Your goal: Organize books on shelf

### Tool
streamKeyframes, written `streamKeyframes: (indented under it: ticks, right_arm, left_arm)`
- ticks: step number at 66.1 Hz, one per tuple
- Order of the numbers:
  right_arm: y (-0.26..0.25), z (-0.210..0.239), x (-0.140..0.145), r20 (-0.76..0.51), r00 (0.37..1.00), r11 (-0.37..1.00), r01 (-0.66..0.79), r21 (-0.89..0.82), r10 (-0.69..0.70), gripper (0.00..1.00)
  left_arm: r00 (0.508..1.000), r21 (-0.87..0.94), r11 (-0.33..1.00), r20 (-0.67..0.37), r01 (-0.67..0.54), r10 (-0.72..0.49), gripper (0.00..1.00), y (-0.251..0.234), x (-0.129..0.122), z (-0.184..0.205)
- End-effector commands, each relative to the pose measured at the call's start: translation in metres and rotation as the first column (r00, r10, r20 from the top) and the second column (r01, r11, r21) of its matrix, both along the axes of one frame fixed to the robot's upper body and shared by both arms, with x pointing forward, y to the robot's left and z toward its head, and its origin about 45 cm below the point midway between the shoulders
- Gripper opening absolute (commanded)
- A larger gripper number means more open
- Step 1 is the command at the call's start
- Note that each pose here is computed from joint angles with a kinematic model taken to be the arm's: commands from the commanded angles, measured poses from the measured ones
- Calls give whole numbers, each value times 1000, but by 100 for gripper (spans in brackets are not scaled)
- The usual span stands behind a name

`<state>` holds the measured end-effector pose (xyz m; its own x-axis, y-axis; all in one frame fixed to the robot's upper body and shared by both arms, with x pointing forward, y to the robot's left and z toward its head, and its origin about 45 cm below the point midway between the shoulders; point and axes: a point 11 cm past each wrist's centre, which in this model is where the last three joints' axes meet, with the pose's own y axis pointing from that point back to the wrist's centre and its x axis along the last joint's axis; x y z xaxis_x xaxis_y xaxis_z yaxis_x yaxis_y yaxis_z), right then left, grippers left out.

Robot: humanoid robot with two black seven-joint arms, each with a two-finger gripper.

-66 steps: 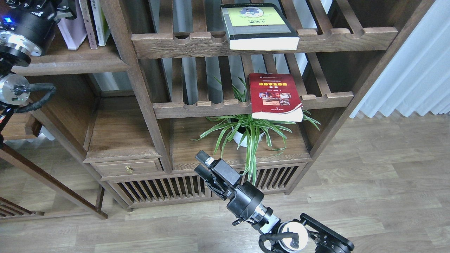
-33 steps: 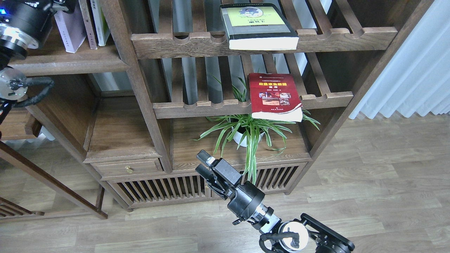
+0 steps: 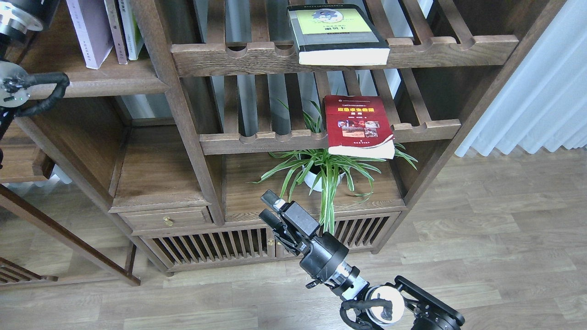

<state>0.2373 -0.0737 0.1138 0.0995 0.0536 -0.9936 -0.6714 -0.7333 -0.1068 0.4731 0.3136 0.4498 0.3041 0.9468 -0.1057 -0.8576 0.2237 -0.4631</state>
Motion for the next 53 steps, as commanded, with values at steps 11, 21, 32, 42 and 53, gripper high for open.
streamKeyframes:
  ticks: [11, 21, 32, 42, 53]
  right_arm:
    - [-6, 0, 3, -3, 1000, 1000, 28, 6, -28, 98]
    - [-9, 1, 6, -1, 999, 999, 42, 7, -42, 98]
    - [-11, 1, 7, 0, 999, 999, 50, 7, -50, 98]
    - [-12, 2, 8, 2, 999, 999, 52, 8, -52, 98]
    - [-20, 4, 15, 7, 996, 996, 86, 13, -86, 98]
  left_arm:
    - [997, -98, 994, 63, 39, -33, 62, 2, -18, 20]
    - [994, -166, 983, 83, 79, -66, 64, 1, -39, 10]
    - [988, -227, 967, 123, 116, -89, 64, -2, -51, 13]
    - [949, -286, 915, 219, 284, -226, 64, -11, -61, 18]
    - [864, -373, 781, 260, 501, -430, 63, -22, -76, -8]
